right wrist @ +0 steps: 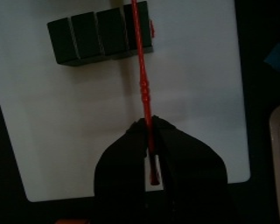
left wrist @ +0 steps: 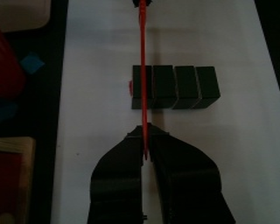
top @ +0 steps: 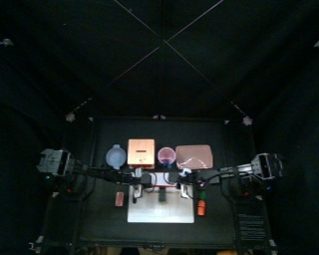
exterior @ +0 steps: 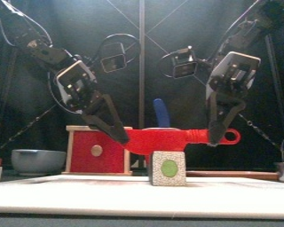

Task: Cut the sushi into 4 pieces with the knife
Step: Cut the sushi into 4 pieces

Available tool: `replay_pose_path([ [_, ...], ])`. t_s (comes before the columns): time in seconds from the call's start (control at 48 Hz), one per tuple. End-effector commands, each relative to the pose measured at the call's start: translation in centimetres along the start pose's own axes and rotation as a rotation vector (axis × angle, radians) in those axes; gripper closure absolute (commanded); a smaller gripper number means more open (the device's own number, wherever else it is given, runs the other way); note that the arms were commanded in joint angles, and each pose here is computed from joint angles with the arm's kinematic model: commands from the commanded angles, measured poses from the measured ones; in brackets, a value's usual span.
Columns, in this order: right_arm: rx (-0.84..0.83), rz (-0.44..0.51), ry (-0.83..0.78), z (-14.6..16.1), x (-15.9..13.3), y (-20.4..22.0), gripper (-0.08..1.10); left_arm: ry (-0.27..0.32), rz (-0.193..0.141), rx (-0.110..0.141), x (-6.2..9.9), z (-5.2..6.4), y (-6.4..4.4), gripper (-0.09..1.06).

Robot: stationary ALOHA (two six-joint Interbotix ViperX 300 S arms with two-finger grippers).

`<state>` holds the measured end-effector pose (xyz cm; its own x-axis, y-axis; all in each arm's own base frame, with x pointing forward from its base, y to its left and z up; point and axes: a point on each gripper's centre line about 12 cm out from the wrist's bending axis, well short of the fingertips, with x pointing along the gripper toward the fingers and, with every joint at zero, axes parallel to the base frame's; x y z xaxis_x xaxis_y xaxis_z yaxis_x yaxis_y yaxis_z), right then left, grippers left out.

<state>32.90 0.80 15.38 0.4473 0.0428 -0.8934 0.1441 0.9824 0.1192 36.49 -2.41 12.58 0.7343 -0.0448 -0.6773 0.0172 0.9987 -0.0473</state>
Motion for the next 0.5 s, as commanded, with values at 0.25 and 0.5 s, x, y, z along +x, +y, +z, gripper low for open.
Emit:
replay_pose_path([
  [0.25, -0.002, 0.014, -0.006, 0.19, -0.29, 0.63, 0.71, 0.006, -0.015, -0.002, -0.04, 0.05, -0.79, 0.53],
  [0.5, -0.004, 0.014, 0.003, 0.01, -0.02, 0.74, 0.72, 0.009, -0.019, -0.009, -0.01, -0.08, -1.0, 0.53],
])
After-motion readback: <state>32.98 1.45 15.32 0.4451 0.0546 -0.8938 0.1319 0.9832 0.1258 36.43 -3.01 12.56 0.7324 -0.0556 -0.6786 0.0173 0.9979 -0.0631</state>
